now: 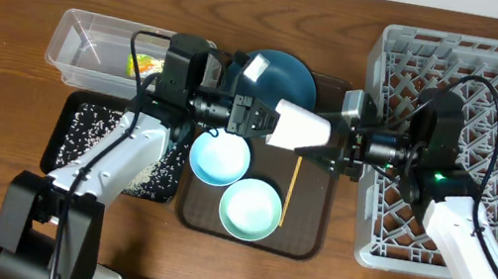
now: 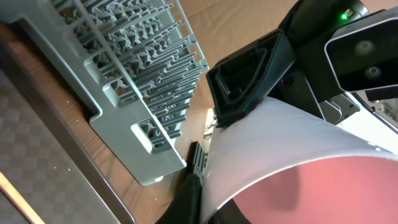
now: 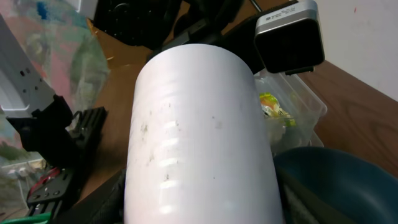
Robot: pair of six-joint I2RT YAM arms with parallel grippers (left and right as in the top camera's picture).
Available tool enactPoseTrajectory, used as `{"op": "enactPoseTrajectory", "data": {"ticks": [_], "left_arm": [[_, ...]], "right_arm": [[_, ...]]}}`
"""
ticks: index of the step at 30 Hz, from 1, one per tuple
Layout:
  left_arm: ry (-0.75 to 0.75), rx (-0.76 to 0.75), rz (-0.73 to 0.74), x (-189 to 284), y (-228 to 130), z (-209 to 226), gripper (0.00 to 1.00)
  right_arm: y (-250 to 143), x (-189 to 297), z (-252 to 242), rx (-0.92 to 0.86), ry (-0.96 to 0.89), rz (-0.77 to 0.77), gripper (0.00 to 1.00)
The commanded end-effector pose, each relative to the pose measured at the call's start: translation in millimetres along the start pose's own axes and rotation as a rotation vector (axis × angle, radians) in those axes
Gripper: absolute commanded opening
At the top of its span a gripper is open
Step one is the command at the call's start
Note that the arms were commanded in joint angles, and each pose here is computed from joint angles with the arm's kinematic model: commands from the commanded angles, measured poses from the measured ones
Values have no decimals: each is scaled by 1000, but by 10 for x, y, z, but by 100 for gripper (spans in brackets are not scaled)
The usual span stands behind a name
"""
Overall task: Sort waste into correct bins and load items into the dishwasher rack
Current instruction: 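Carry the pink cup with the right gripper over the dishwasher rack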
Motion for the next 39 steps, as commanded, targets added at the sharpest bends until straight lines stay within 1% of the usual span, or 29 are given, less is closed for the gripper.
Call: {"op": "enactPoseTrajectory", "data": {"ticks": [1,2,3,5,6,7,8,9,10,11,13,15,18,21,23,26,27,28,29,35,39], "left_arm": [[-3,-19,-3,-7,48,-36,16],[10,-19,-12,-6,63,-16,17],[27,-20,-23,-4,81,12,25],[62,-35,-47,6,123,70,31],[89,-39,-64,24,148,118,36],[125,-23,-84,48,171,186,37],[177,6,-109,82,191,286,39],[241,42,-134,123,200,409,43],[305,67,-154,168,197,526,45],[374,94,-174,217,190,648,47],[536,132,-207,357,149,902,51],[668,147,-226,503,104,1048,54],[803,118,-235,692,60,1072,56],[920,81,-253,884,33,991,56],[997,59,-260,1019,-5,925,56],[1102,54,-269,1207,-87,840,56],[1123,48,-264,1246,-114,815,56],[1134,47,-262,1268,-134,795,57],[1144,48,-262,1287,-148,782,57],[1149,49,-260,1299,-163,768,57],[1148,47,-262,1298,-156,766,57]], "right_arm": [[48,-25,-2,2,7,-2,54],[47,-25,-5,1,5,-1,54],[43,-25,-9,-4,2,0,52],[29,-22,-59,-40,-29,9,49],[11,-20,-110,-69,-60,19,45],[-27,-13,-179,-107,-106,34,44],[-80,1,-264,-138,-164,56,41],[-156,27,-363,-166,-234,86,39],[-242,67,-470,-192,-313,120,39],[-349,126,-579,-224,-400,162,36],[-546,270,-754,-292,-562,238,29],[-682,399,-842,-345,-672,291,23],[-704,510,-830,-379,-719,310,21],[-554,661,-851,-377,-772,267,16],[-438,870,-922,-426,-872,221,11],[-298,1252,-998,-515,-1008,184,9],[-261,1373,-1002,-556,-1042,180,6],[-232,1477,-1001,-587,-1070,180,3],[-204,1600,-997,-617,-1107,184,2],[-112,2365,-914,-759,-1366,207,4],[-289,3022,-842,-869,-1611,221,4]]}}
Point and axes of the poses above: each gripper's point midway between its finger pads, its own x axis back along the fingers, its own z axis along the line the jaws close on, y = z × x, the point moved 1 cm from there along x, back along the fingers, and after that the axes turned 1 degree about -x, right-handed, at the moved point
